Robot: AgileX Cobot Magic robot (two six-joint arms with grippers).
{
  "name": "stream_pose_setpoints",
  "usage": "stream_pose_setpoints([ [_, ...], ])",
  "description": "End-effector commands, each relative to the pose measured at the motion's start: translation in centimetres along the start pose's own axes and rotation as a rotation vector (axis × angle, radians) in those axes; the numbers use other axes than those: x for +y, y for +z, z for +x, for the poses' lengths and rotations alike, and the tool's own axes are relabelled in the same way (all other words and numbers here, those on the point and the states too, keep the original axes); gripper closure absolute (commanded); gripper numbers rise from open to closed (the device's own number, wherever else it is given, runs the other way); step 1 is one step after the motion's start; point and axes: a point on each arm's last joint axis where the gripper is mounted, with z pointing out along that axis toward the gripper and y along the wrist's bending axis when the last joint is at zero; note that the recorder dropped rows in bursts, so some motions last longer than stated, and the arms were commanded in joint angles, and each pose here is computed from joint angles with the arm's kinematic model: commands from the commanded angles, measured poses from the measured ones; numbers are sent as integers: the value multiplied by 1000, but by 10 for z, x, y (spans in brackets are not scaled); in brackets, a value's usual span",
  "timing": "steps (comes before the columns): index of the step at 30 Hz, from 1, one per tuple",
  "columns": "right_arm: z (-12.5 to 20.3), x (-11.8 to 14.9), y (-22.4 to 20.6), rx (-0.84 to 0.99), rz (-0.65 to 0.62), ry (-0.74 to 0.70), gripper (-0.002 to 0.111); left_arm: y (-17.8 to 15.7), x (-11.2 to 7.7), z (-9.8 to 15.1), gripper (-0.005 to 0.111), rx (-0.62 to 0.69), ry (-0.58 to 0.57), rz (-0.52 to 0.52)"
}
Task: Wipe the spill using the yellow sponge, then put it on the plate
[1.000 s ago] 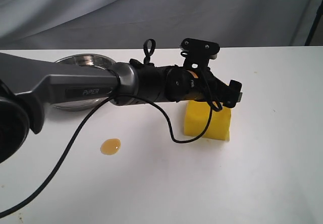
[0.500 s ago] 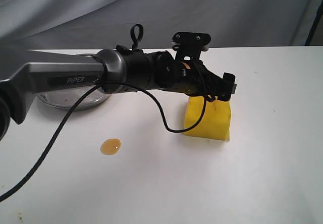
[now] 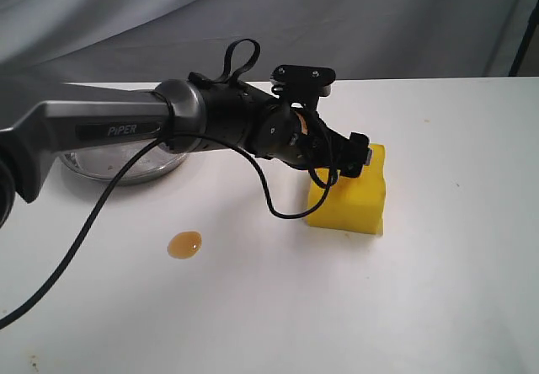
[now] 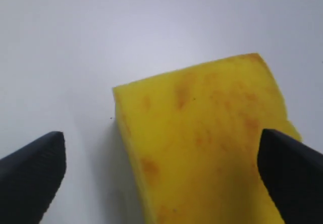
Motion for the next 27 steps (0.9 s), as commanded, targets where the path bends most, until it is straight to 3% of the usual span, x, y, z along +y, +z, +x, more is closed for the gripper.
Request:
stream_pose_setpoints([
  [1, 1, 0, 0, -3, -2, -7, 108, -5, -6, -2, 11, -15, 2, -4],
  [12, 1, 0, 0, -3, -2, -5, 108, -6, -38, 5, 11, -37, 59, 53],
  [27, 1, 0, 0, -3, -2, -7, 108, -7, -41, 0, 10, -96, 64, 77],
])
